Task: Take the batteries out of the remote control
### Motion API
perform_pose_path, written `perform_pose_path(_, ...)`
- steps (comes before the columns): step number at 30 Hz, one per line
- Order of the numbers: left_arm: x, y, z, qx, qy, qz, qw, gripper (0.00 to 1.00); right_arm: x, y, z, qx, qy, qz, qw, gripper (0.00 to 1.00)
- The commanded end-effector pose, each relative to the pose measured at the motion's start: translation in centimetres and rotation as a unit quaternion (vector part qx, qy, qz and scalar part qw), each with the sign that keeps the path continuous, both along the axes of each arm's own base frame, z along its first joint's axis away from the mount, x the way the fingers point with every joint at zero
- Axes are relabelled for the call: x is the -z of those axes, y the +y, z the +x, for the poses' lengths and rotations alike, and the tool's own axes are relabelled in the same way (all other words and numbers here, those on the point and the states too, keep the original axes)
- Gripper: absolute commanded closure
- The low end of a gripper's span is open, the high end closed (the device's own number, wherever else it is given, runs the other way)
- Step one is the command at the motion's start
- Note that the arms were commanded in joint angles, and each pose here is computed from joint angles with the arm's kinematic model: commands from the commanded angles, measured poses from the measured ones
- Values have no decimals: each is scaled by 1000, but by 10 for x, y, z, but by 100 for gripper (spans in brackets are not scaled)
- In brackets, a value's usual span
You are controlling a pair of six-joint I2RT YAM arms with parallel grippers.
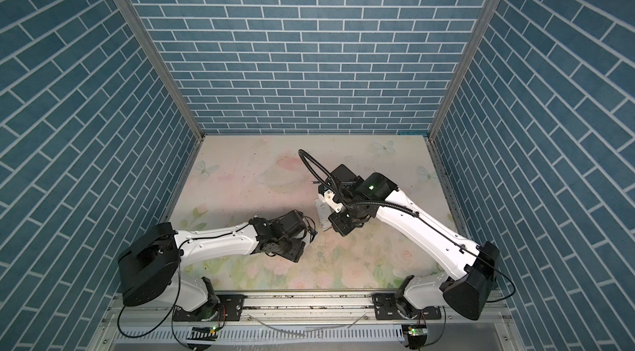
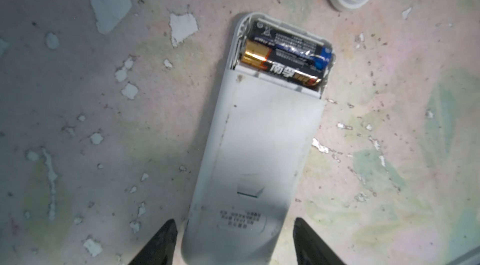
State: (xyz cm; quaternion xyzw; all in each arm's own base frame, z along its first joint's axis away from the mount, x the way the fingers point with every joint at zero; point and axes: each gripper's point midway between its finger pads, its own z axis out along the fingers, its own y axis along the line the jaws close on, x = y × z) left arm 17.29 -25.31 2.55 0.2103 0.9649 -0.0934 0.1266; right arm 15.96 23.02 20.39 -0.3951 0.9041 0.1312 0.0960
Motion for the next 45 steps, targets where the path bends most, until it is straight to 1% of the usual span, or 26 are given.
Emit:
perform_pose_path(1,2,-5,5,16,-15,6,1000,28,9,4,-3,-26,15,-2,1000,100)
perform_pose_path(9,14,2,3,13,-16,11,1000,30,24,17,-1,-31,30,10,999,100)
perform_pose_path(17,19,-1,-1,41,-17,2,999,35,46,24,9,-36,24,5,999,100)
perform_pose_path(21,20,-5,-3,65,-19,-7,998,40,53,23,12,-34,24,5,999,100)
perform_pose_path(24,18,-8,-4,82,-25,-19,996,42,55,22,13,-31,25,5,999,100)
perform_pose_path(27,11,-15,-3,99,-36,-37,994,43,56,19,13,-27,26,3,999,100)
perform_pose_path(30,15,-14,-8,113,-35,-45,992,44,56,18,12,-24,33,5,999,100)
perform_pose_path(36,9,-18,-13,159,-45,-61,984,46,52,18,6,-29,40,14,999,100)
perform_pose_path(45,14,-22,-19,205,-41,-60,976,48,56,13,3,-42,43,0,998,100)
